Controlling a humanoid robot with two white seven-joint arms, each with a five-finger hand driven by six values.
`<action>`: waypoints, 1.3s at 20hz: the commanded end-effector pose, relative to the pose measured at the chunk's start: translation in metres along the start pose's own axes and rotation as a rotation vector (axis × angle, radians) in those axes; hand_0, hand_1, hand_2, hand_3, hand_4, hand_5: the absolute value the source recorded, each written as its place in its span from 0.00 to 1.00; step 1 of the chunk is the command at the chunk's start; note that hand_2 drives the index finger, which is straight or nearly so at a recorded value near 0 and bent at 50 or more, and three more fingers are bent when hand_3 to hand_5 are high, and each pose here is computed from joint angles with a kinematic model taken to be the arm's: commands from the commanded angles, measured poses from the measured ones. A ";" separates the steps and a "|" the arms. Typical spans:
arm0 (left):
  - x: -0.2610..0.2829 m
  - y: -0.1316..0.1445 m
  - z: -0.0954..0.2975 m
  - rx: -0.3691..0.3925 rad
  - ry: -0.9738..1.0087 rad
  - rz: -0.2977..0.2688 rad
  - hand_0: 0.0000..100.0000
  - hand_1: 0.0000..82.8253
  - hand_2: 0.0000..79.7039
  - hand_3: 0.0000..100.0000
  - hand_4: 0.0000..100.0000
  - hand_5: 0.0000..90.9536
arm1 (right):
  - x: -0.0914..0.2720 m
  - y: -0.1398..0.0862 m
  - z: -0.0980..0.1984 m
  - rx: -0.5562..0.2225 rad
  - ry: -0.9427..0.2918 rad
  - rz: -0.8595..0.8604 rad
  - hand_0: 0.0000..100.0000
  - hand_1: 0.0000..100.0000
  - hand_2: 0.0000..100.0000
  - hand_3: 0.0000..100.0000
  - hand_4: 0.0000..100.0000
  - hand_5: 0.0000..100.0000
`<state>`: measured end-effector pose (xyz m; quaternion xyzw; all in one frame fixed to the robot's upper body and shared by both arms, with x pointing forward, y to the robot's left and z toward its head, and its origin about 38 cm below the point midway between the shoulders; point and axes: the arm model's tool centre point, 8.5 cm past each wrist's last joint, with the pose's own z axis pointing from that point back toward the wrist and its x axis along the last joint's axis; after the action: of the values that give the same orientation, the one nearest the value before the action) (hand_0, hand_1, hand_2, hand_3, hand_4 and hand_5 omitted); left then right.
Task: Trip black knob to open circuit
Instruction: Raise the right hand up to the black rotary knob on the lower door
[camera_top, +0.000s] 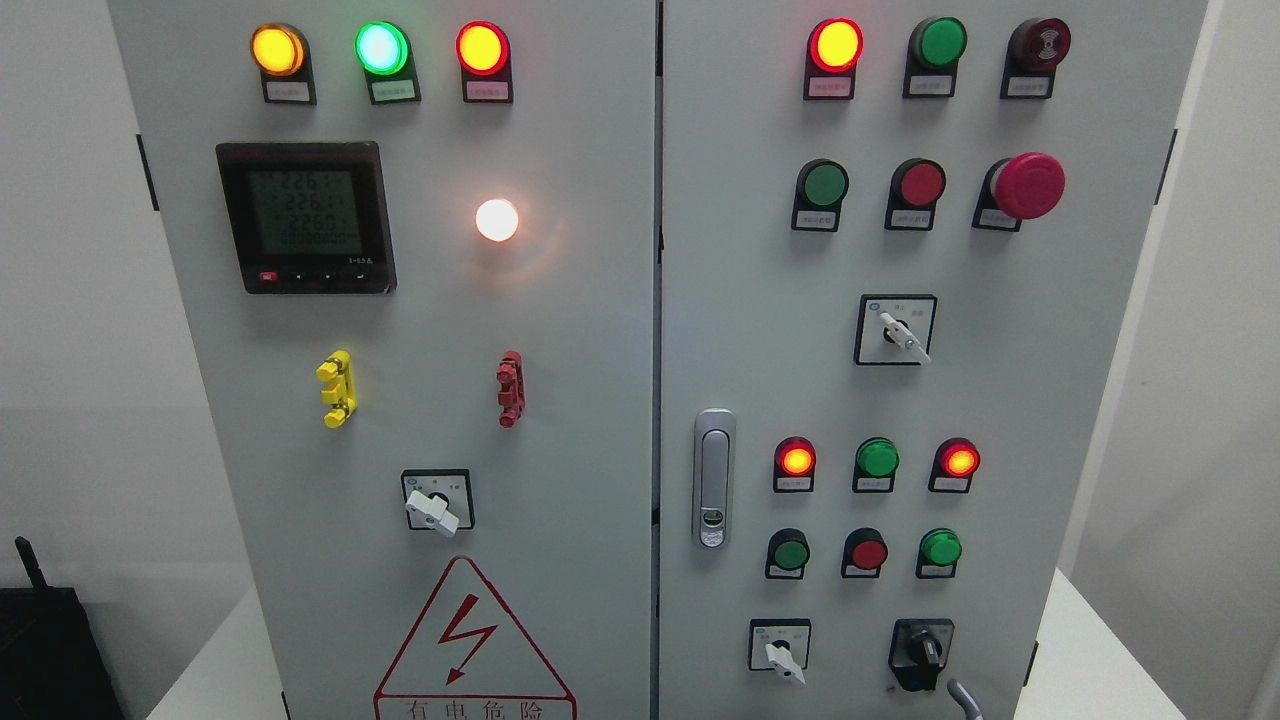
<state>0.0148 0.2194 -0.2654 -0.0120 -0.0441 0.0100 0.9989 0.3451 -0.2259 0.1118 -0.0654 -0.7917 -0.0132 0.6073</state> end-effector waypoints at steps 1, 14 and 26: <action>0.000 -0.001 0.000 0.000 0.002 0.003 0.12 0.47 0.00 0.00 0.00 0.00 | 0.015 0.008 -0.006 0.019 -0.051 -0.006 0.67 0.68 0.00 1.00 1.00 0.99; 0.000 -0.001 0.000 0.000 0.002 0.003 0.12 0.47 0.00 0.00 0.00 0.00 | 0.016 0.015 -0.005 0.038 -0.052 -0.011 0.67 0.68 0.00 1.00 1.00 0.99; 0.000 -0.001 0.000 0.000 0.002 0.003 0.12 0.47 0.00 0.00 0.00 0.00 | 0.021 0.026 -0.008 0.062 -0.067 -0.010 0.68 0.69 0.00 1.00 1.00 0.99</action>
<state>0.0148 0.2194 -0.2654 -0.0119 -0.0441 0.0100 0.9989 0.3474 -0.2111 0.1144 -0.0572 -0.7938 0.0009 0.6054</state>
